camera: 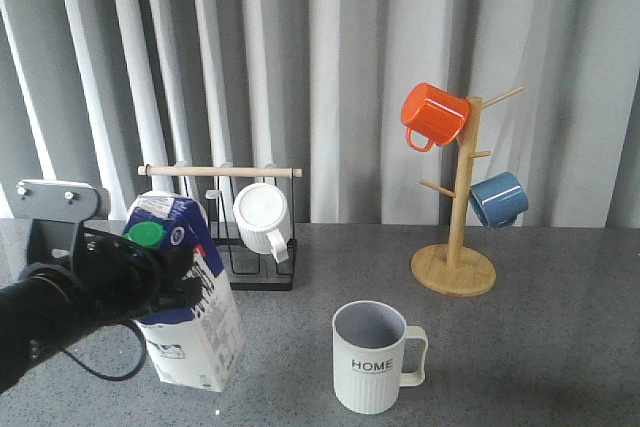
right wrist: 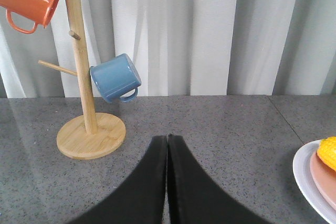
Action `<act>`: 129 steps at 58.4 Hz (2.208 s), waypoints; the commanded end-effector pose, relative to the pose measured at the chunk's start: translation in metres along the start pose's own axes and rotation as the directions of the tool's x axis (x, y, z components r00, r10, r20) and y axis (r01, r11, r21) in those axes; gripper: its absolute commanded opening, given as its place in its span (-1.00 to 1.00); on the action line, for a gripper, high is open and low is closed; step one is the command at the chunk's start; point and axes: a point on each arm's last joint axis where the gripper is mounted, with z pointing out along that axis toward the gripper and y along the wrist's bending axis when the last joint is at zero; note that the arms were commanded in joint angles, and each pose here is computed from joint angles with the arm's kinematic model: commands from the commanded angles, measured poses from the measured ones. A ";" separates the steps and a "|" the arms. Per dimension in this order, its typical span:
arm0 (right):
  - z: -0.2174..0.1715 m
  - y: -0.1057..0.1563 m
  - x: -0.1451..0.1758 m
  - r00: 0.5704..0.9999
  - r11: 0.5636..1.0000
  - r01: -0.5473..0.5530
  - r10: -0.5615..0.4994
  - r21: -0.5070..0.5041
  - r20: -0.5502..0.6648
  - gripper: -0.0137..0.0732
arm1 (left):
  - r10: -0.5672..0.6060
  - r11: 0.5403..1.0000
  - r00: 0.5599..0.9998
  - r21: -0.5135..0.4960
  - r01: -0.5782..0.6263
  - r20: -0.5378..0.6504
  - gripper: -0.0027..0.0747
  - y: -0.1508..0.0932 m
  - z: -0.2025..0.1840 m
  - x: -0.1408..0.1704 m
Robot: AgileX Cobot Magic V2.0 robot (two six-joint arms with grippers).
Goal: Place milk next to cup
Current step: 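Lift the milk carton with the left gripper and carry it toward the mug, then lower the milk carton beside the white mug and release it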
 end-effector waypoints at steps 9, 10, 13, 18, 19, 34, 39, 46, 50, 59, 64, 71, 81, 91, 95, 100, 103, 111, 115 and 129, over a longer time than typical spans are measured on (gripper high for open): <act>-0.006 -0.005 -0.015 0.998 0.999 0.002 -0.005 0.038 0.065 -0.71 | -0.058 0.994 0.995 0.098 0.050 0.085 -0.46 -0.035 0.019 -0.018; -0.006 -0.005 -0.015 0.998 0.999 0.002 -0.005 0.038 0.065 -0.71 | -0.060 0.993 0.995 0.102 0.051 0.082 -0.46 -0.037 0.021 -0.018; -0.006 -0.005 -0.015 0.998 0.999 0.002 -0.005 0.038 0.065 -0.71 | -0.057 0.992 0.996 0.117 0.048 0.072 -0.46 -0.043 0.026 -0.016; -0.006 -0.005 -0.015 0.998 0.999 0.002 -0.005 0.038 0.065 -0.71 | -0.052 0.990 0.997 0.135 0.044 0.057 -0.46 -0.051 0.034 -0.012; -0.006 -0.005 -0.015 0.998 0.999 0.002 -0.005 0.038 0.065 -0.71 | -0.050 0.990 0.997 0.138 0.043 0.054 -0.46 -0.053 0.036 -0.010; -0.006 -0.005 -0.015 0.998 0.999 0.002 -0.005 0.038 0.065 -0.71 | -0.042 0.986 0.999 0.162 0.036 0.034 -0.46 -0.065 0.051 0.004; -0.006 -0.005 -0.015 0.998 0.999 0.002 -0.005 0.038 0.065 -0.71 | -0.043 0.986 0.999 0.161 0.038 0.031 -0.46 -0.065 0.053 0.007; -0.006 -0.005 -0.015 0.998 0.999 0.002 -0.005 0.038 0.065 -0.71 | -0.042 0.986 0.999 0.160 0.037 0.029 -0.46 -0.065 0.054 0.007; -0.006 -0.005 -0.015 0.998 0.999 0.002 -0.005 0.038 0.065 -0.71 | -0.040 0.987 0.999 0.159 0.035 0.025 -0.46 -0.065 0.054 0.008; -0.006 -0.005 -0.015 0.998 0.999 0.002 -0.005 0.038 0.065 -0.71 | -0.005 0.988 1.000 0.157 0.003 0.018 -0.46 -0.064 0.054 0.009; -0.006 -0.005 -0.015 0.998 0.999 0.002 -0.005 0.038 0.065 -0.71 | 0.022 0.988 0.999 0.155 -0.026 0.027 -0.46 -0.063 0.054 0.008; -0.006 -0.005 -0.015 0.998 0.999 0.002 -0.005 0.038 0.065 -0.71 | 0.027 0.989 0.999 0.148 -0.031 0.034 -0.46 -0.060 0.054 0.007; -0.006 -0.005 -0.015 0.998 0.999 0.002 -0.005 0.038 0.065 -0.71 | 0.026 0.991 1.000 0.130 -0.026 0.001 -0.46 -0.054 0.055 0.009; -0.006 -0.005 -0.015 0.998 0.999 0.002 -0.005 0.038 0.065 -0.71 | 0.023 0.992 1.000 0.124 -0.023 -0.001 -0.46 -0.051 0.056 0.009; -0.006 -0.005 -0.015 0.998 0.999 0.002 -0.005 0.038 0.065 -0.71 | 0.021 0.992 1.000 0.124 -0.022 0.008 -0.46 -0.052 0.056 0.008; -0.006 -0.005 -0.015 0.998 0.999 0.002 -0.005 0.038 0.065 -0.71 | 0.019 0.992 1.000 0.125 -0.022 0.023 -0.46 -0.052 0.056 0.007; -0.006 -0.005 -0.015 0.998 0.999 0.002 -0.005 0.038 0.065 -0.71 | 0.019 0.992 1.000 0.125 -0.022 0.026 -0.46 -0.052 0.056 0.007; -0.006 -0.005 -0.015 0.998 0.999 0.002 -0.005 0.038 0.065 -0.71 | 0.019 0.992 1.000 0.125 -0.022 0.026 -0.46 -0.052 0.056 0.007; -0.006 -0.005 -0.015 0.998 0.999 0.002 -0.005 0.038 0.065 -0.71 | 0.018 0.992 0.999 0.125 -0.022 0.028 -0.46 -0.052 0.056 0.006; -0.006 -0.005 -0.015 0.998 0.999 0.002 -0.005 0.038 0.065 -0.71 | 0.008 0.992 0.999 0.126 -0.012 0.036 -0.44 -0.052 0.056 0.006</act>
